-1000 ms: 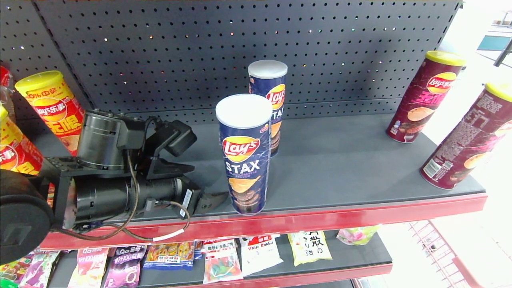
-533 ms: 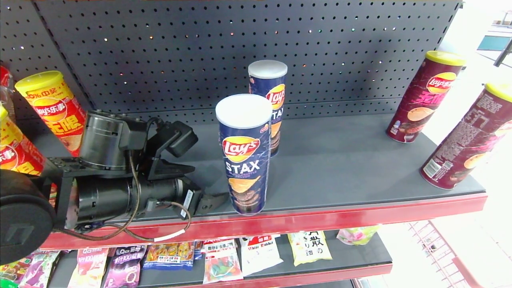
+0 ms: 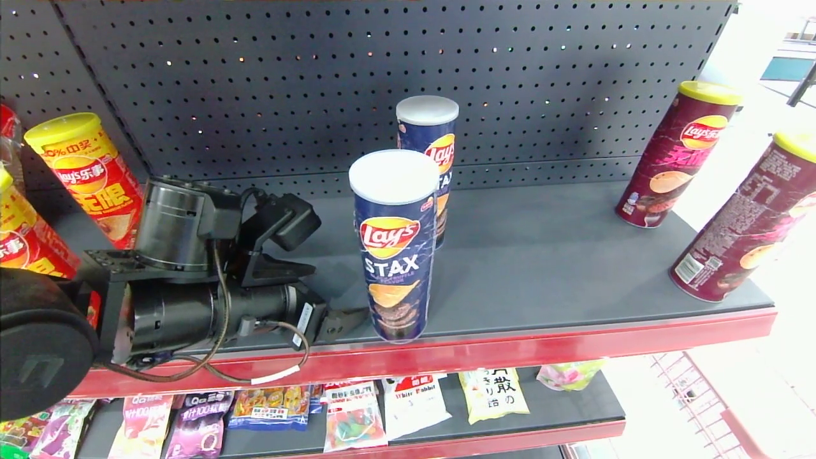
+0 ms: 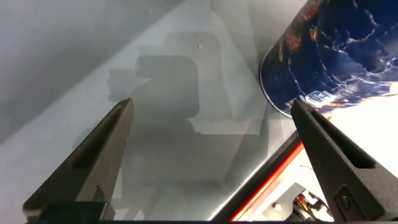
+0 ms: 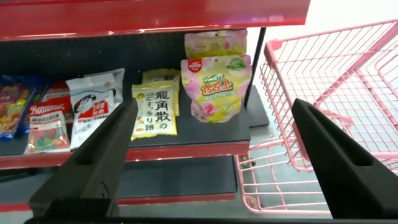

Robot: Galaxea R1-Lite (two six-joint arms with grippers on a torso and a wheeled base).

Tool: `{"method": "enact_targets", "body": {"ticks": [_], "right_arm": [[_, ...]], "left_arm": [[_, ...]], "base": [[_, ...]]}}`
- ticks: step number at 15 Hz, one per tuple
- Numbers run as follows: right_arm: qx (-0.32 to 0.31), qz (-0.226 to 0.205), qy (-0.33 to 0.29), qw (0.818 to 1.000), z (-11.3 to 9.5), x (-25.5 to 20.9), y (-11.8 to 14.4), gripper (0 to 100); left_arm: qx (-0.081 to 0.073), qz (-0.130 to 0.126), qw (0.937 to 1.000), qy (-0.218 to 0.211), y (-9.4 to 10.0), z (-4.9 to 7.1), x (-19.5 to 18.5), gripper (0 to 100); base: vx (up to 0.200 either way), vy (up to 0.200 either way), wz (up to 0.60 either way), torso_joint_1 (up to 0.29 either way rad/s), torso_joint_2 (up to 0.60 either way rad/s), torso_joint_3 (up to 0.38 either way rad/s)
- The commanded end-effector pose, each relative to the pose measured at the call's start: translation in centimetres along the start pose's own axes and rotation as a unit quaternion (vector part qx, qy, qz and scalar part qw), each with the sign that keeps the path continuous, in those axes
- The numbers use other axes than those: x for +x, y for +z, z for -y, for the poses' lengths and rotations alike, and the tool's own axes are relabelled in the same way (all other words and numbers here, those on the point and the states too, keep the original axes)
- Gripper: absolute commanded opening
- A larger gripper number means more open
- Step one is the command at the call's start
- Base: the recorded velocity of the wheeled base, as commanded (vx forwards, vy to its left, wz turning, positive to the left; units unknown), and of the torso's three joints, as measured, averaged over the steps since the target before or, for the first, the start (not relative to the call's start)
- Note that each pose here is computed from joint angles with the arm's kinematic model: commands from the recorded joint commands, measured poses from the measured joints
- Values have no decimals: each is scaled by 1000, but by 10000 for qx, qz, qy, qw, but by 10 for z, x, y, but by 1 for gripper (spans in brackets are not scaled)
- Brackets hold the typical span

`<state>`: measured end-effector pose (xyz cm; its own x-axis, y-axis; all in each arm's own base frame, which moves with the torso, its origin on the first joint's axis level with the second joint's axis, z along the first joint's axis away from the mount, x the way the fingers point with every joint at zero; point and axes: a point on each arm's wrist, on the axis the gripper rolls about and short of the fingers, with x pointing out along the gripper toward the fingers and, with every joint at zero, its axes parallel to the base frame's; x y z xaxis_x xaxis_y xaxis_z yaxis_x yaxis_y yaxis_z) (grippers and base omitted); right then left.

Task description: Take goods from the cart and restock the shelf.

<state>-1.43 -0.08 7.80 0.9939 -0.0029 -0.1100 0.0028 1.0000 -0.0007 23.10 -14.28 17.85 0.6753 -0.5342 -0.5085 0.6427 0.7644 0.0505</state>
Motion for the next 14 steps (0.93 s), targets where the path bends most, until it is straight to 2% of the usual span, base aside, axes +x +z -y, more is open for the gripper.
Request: {"method": "enact_targets", "body": {"ticks": [1, 7, 14], "right_arm": [[23, 183, -215, 9996, -1, -3, -1, 100], [31, 275, -222, 9994, -1, -4, -1, 100], [31, 275, -222, 9994, -1, -4, -1, 100]], "left_arm": [[10, 0, 10000, -14, 0, 0, 4, 100], [46, 54, 10000, -15, 5, -1, 11, 100], [85, 59, 9999, -81, 7, 3, 15, 100]], "base": [[0, 0, 0, 0, 0, 0], [0, 0, 0, 0, 0, 0], [0, 0, 0, 0, 0, 0]]}}
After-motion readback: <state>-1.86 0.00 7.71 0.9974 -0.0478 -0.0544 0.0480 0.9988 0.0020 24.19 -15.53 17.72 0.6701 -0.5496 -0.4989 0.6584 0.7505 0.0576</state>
